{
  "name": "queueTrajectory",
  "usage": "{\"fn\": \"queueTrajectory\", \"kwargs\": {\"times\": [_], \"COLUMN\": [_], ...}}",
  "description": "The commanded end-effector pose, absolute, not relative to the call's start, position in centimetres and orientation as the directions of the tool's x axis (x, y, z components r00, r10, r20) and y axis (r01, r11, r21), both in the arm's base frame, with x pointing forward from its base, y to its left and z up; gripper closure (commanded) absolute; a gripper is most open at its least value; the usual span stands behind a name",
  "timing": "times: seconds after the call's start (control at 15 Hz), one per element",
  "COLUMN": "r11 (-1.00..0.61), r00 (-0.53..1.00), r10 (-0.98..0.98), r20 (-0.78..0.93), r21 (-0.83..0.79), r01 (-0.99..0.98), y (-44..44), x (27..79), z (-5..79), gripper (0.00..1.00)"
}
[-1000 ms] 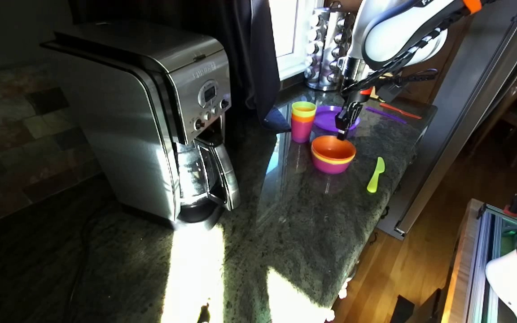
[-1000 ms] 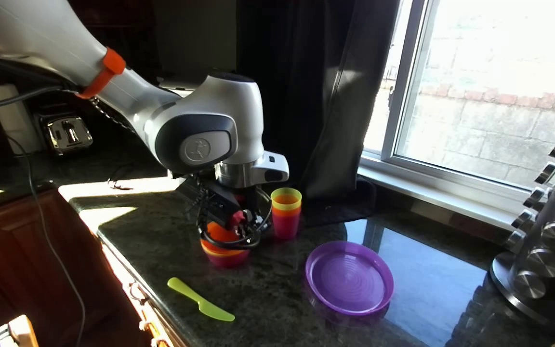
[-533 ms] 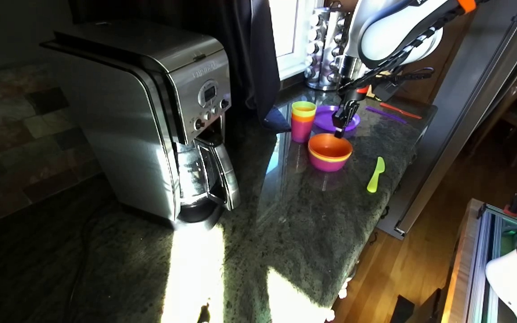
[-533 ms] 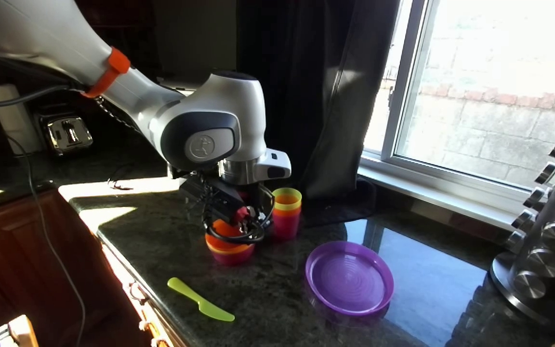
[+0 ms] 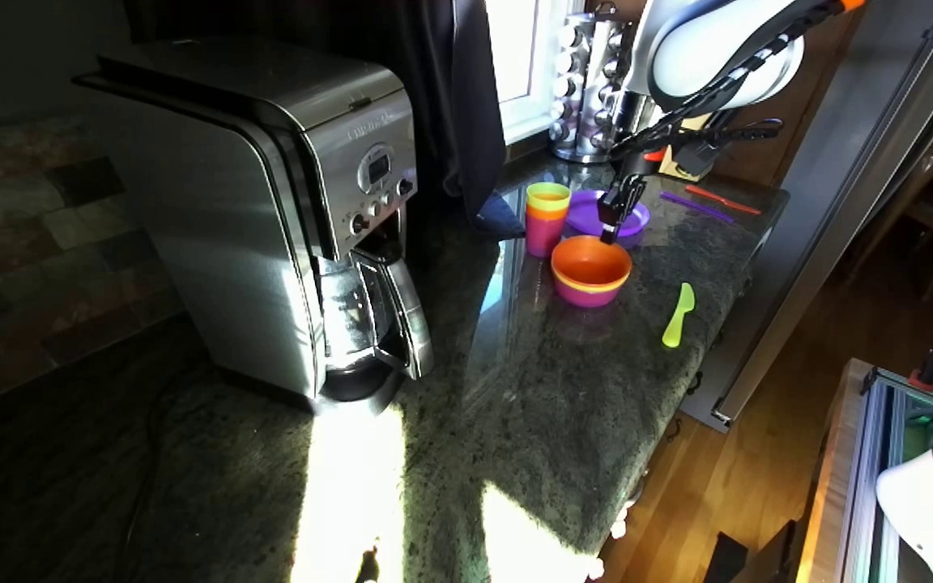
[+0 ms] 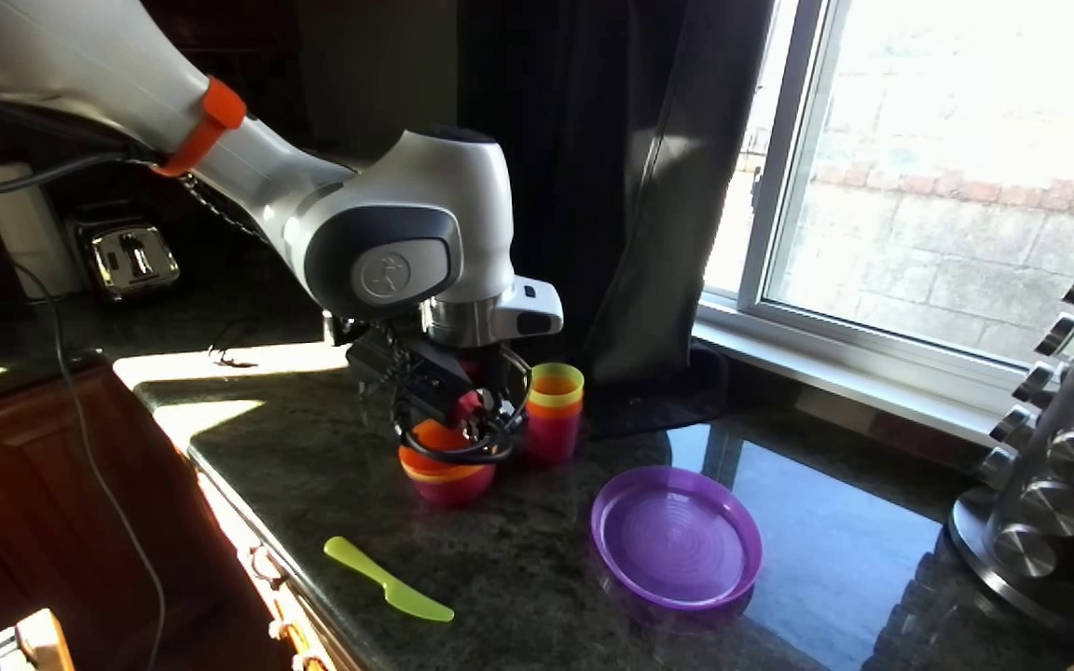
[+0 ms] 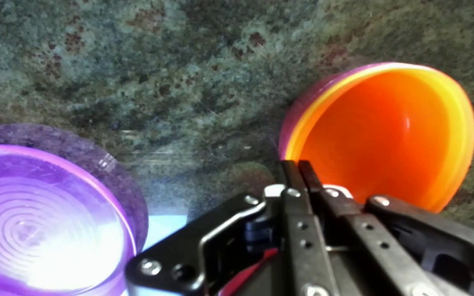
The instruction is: Unstack the bowls
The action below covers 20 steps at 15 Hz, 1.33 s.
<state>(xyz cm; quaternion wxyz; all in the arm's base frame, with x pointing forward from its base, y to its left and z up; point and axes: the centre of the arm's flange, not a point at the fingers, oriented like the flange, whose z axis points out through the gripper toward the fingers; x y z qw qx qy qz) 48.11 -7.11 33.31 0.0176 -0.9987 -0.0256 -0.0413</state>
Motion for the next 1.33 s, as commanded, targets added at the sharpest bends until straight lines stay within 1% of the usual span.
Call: {"fn": "queueTrajectory", "kwargs": {"times": [0.0,0.47,0.87,1.27], "r11": [-0.996,-0.988,-0.982,-0.937], "r00": [0.991,0.987,0.976,0.933], "r10": [0.065,0.078,0.137,0.315], "r20": [0.116,0.142,0.171,0.174], "r21": [-0.060,-0.123,-0.103,-0.100], "r01": [0.073,0.096,0.156,0.335], "y": [-7.2,-7.3,-6.5,-2.4], "x": [47.0,47.2,44.8,42.6], "z": [34.6,34.7,37.7,40.0], "gripper": [0.99,0.99,0.99,0.99]}}
